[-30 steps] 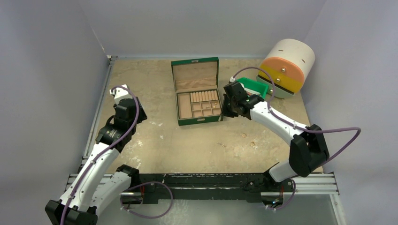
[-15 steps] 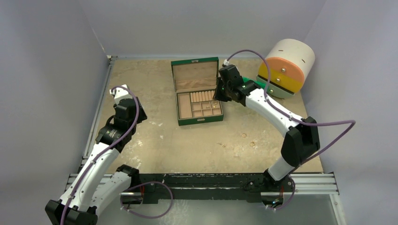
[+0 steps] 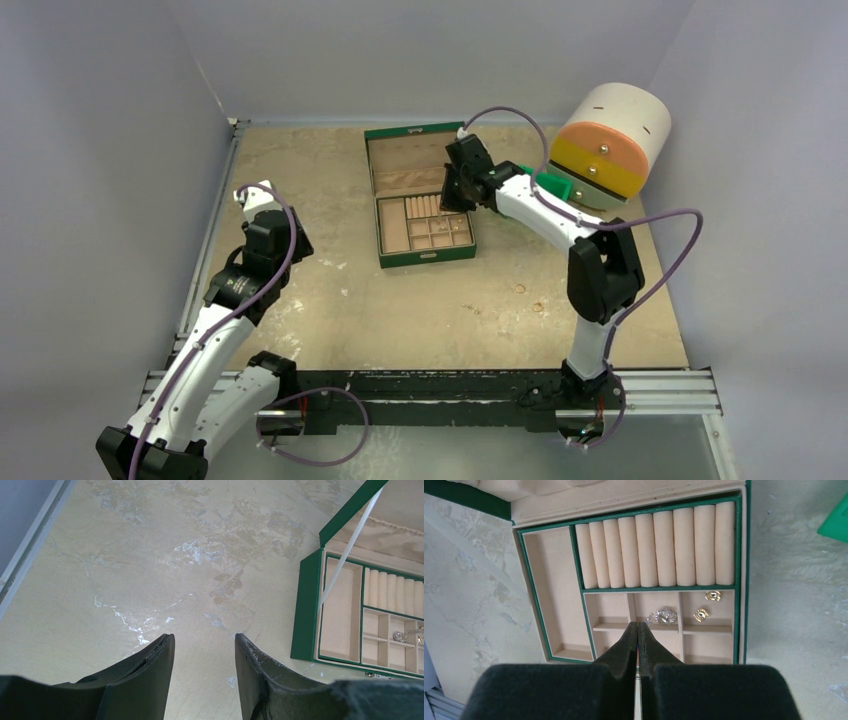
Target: Organize the mixed jewelry
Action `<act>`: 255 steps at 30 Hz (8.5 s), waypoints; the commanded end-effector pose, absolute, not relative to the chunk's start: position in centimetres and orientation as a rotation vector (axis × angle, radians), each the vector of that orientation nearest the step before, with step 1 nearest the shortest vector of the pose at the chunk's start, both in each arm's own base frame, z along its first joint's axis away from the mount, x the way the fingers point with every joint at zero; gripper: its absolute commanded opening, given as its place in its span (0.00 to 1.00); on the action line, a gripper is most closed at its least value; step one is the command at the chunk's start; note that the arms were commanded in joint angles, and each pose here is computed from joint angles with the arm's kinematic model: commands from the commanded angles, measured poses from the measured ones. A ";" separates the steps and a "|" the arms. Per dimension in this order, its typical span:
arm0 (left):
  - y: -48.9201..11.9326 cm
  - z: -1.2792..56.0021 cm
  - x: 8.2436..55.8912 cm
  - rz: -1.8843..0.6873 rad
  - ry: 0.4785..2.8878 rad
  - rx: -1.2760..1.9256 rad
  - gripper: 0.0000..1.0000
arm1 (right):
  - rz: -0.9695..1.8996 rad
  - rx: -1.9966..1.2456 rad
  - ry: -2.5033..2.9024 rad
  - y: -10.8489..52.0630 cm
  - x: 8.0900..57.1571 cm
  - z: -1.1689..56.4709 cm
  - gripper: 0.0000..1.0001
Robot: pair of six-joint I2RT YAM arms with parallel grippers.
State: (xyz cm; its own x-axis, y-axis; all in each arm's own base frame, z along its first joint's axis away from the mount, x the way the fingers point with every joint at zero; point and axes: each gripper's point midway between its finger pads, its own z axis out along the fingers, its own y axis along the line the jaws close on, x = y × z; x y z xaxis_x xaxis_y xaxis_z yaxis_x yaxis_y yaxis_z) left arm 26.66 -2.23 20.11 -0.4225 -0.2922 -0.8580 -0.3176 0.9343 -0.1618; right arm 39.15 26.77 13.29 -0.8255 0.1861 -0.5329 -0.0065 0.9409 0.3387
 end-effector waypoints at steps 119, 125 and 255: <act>-2.3 21.9 27.3 0.015 1.976 -0.436 0.47 | 0.303 0.105 2.798 19.4 19.0 0.8 0.19; -2.3 21.9 27.3 0.014 1.978 -0.435 0.47 | 0.298 0.102 2.801 19.4 18.8 0.8 0.10; -2.2 21.2 27.5 0.043 2.000 -0.438 0.46 | 0.418 -0.092 2.673 21.8 21.8 5.0 0.28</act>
State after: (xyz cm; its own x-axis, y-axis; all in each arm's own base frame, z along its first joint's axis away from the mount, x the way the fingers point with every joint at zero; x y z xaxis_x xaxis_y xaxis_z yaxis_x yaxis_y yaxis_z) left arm 26.88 -2.03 19.52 -0.4385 -0.2830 -0.8530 -0.3334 0.9326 -0.1381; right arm 22.03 21.23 5.16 -0.9028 -0.0133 -0.4298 -0.1292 0.9617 0.2417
